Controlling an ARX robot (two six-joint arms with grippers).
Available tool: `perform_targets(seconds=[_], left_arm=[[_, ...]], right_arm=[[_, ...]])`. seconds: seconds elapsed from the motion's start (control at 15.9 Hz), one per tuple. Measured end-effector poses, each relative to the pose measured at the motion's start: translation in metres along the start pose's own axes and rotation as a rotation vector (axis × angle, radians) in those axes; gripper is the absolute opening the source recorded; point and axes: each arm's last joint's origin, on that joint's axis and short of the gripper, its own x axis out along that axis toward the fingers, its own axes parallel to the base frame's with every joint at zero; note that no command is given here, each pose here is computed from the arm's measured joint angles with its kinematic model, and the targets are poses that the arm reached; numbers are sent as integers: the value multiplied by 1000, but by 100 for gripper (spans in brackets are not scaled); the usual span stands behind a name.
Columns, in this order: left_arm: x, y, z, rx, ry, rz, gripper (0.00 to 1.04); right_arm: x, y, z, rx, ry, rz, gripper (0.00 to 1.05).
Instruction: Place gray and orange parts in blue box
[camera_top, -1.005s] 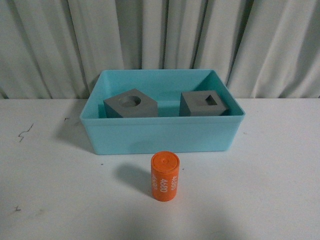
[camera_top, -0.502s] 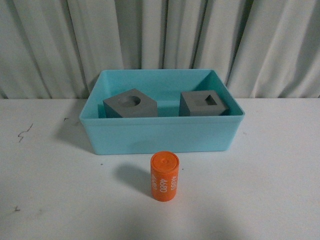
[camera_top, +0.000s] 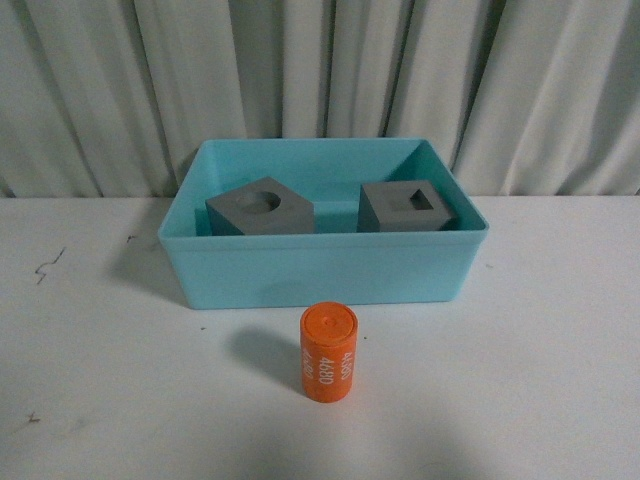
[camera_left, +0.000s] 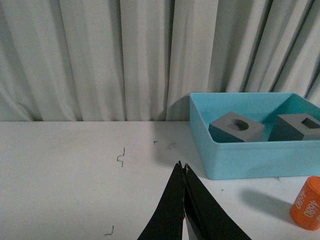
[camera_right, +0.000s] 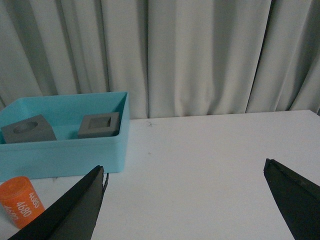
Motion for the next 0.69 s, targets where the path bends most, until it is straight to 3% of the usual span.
perform_targets(seconds=[0.06, 0.19, 0.25, 0.31, 0.38, 0.5, 0.69], left_arm=[[0, 0, 0, 0, 4, 0, 2], [0, 0, 0, 0, 3, 0, 21], [0, 0, 0, 0, 3, 0, 45], [0, 0, 0, 0, 2, -1, 79], [0, 0, 0, 1, 3, 0, 100], [0, 0, 0, 0, 3, 0, 98], [0, 0, 0, 0, 3, 0, 98]], right_arm=[[0, 0, 0, 0, -1, 0, 98], [0, 0, 0, 0, 0, 0, 98], [0, 0, 0, 0, 0, 0, 98], [17, -12, 8, 142, 387, -181, 98], [61, -30, 51, 159, 268, -122, 98], [102, -20, 69, 81, 244, 65, 98], [137, 13, 53, -34, 362, 324, 98]])
